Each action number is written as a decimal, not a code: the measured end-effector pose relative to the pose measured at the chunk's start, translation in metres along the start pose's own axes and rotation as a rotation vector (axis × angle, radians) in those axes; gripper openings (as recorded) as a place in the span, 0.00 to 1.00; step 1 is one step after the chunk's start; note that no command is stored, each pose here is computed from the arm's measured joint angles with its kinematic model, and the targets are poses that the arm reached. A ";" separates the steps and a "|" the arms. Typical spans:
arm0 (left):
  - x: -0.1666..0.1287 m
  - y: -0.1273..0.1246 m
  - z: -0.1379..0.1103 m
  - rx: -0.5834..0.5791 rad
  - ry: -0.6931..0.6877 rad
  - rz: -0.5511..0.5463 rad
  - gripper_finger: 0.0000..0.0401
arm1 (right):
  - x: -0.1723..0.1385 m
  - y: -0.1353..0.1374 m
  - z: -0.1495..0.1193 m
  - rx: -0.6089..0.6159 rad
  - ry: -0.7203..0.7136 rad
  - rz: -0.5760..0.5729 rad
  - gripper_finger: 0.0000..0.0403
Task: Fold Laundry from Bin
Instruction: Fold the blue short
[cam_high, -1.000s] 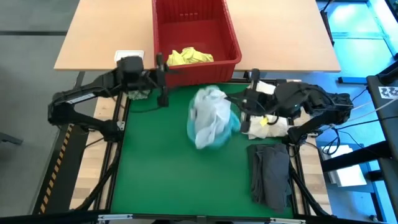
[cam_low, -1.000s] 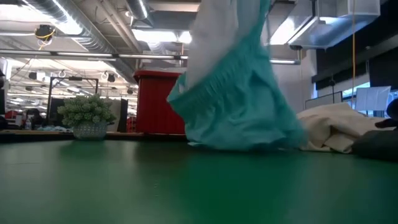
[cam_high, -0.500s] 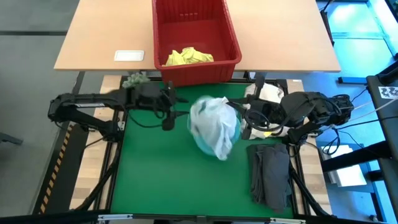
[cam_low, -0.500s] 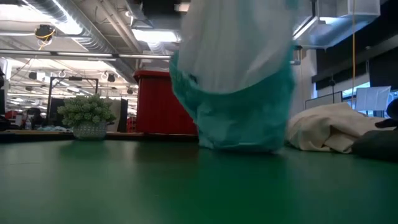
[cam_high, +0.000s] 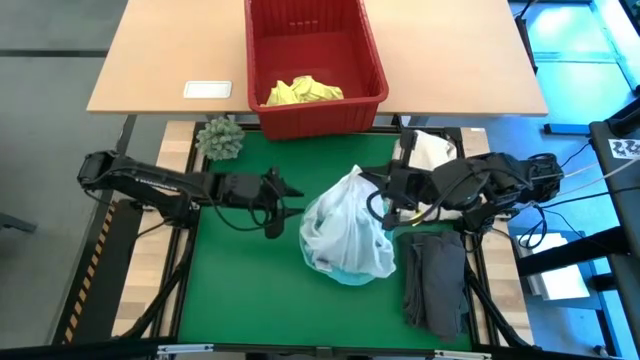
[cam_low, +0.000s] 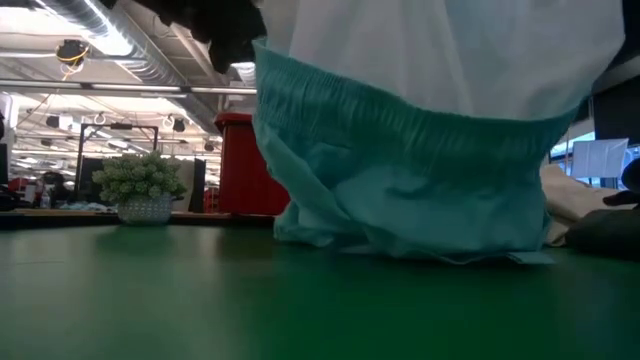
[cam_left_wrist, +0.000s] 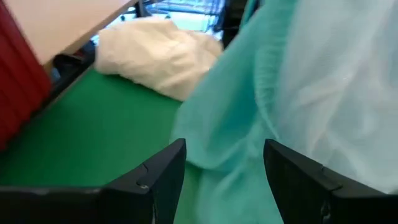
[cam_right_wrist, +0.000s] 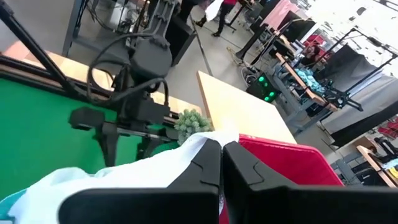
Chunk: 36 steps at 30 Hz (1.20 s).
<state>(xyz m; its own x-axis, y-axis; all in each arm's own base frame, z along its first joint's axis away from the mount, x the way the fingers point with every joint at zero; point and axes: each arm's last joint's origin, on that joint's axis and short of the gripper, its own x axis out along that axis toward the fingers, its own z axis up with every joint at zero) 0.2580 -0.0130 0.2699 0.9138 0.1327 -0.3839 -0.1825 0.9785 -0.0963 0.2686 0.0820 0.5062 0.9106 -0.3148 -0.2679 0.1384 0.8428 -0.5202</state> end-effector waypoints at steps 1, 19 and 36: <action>0.000 -0.003 0.000 -0.014 -0.006 -0.010 0.52 | 0.001 0.001 0.000 -0.001 0.000 0.000 0.00; 0.005 0.001 0.000 -0.133 0.056 -0.249 0.52 | 0.016 0.015 -0.002 -0.066 0.033 0.058 0.00; 0.004 -0.001 -0.013 -0.214 0.174 -0.145 0.52 | 0.017 0.019 -0.003 -0.033 0.028 0.118 0.00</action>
<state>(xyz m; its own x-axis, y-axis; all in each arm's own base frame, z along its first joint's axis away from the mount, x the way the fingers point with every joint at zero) 0.2570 -0.0157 0.2562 0.8635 -0.0532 -0.5015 -0.1437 0.9272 -0.3459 0.2861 0.0913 0.4897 0.9085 -0.2268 -0.3510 0.0177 0.8600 -0.5100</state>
